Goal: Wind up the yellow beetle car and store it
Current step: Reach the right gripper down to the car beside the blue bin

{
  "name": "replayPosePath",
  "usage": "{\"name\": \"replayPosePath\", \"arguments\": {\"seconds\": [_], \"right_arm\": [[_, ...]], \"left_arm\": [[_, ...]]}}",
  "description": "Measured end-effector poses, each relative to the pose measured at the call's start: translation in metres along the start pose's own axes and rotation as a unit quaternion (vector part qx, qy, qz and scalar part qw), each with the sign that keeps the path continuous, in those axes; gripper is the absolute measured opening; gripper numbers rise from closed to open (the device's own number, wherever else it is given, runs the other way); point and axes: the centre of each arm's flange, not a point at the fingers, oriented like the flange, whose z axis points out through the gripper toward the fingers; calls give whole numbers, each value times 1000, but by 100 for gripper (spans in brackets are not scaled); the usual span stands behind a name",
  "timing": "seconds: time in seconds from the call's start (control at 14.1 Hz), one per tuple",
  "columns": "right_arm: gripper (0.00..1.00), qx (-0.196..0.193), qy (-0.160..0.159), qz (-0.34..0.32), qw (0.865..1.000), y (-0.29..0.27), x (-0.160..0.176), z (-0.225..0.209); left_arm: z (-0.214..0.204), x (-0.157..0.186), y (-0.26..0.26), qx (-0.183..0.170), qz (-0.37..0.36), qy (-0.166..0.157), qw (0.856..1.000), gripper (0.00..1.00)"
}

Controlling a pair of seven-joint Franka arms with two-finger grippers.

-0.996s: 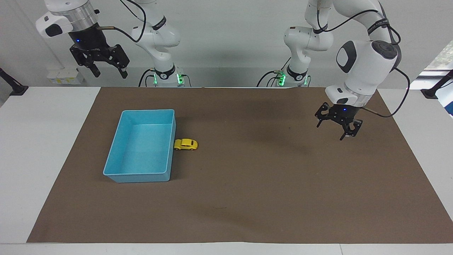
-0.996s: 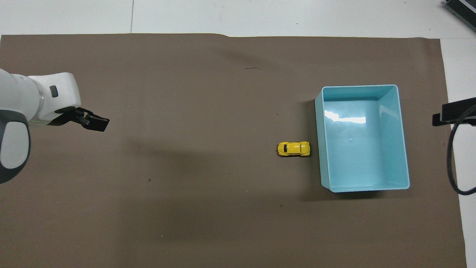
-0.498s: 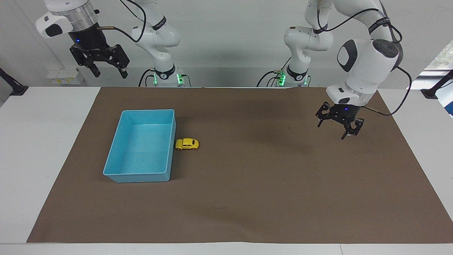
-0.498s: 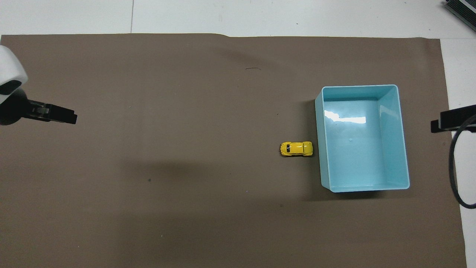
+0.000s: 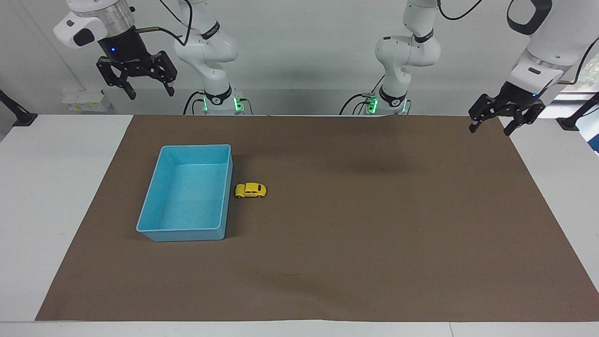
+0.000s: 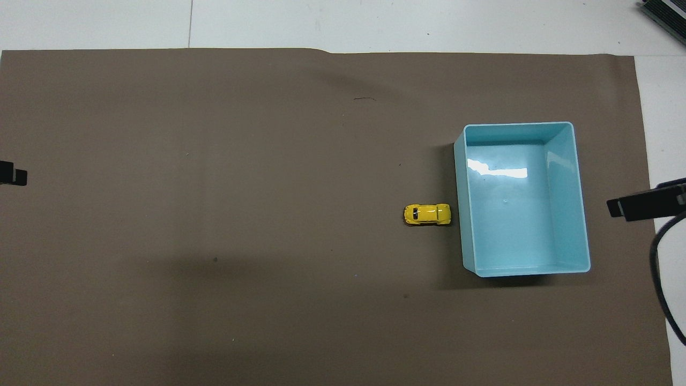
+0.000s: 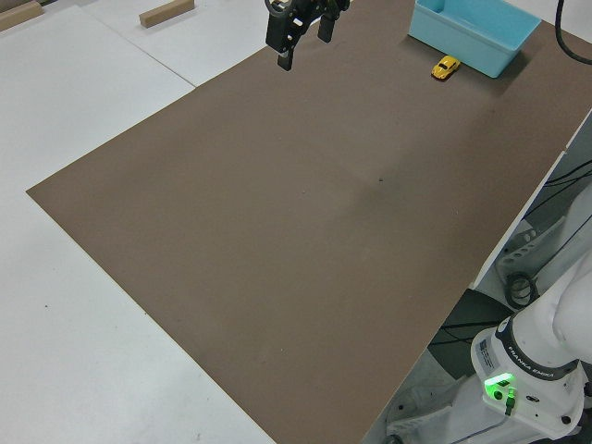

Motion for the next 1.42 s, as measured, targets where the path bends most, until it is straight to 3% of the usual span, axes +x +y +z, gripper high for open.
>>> {"name": "replayPosePath", "arguments": {"seconds": [0.21, 0.36, 0.5, 0.78, 1.07, 1.42], "right_arm": [[100, 5, -12, -127, 992, -18, 3, 12], [100, 6, -17, -209, 978, -39, 11, 26], [100, 1, -20, -305, 952, -65, 22, 48], [100, -10, -12, -435, 900, -89, 37, 81], [100, -8, -14, -492, 871, -97, 44, 138], [100, -7, -20, -524, 851, -114, 54, 199]], "left_arm": [[-4, 2, 14, 0, -8, -12, 1000, 100], [-4, 4, 15, 1, -9, -12, 1000, 100], [-4, 4, 14, 1, -10, -13, 1000, 100], [-1, 1, 13, 4, -10, -27, 1000, 100], [-3, -2, 25, 12, 1, -59, 998, 100], [-5, 3, 38, 14, 13, -57, 998, 100]]}}
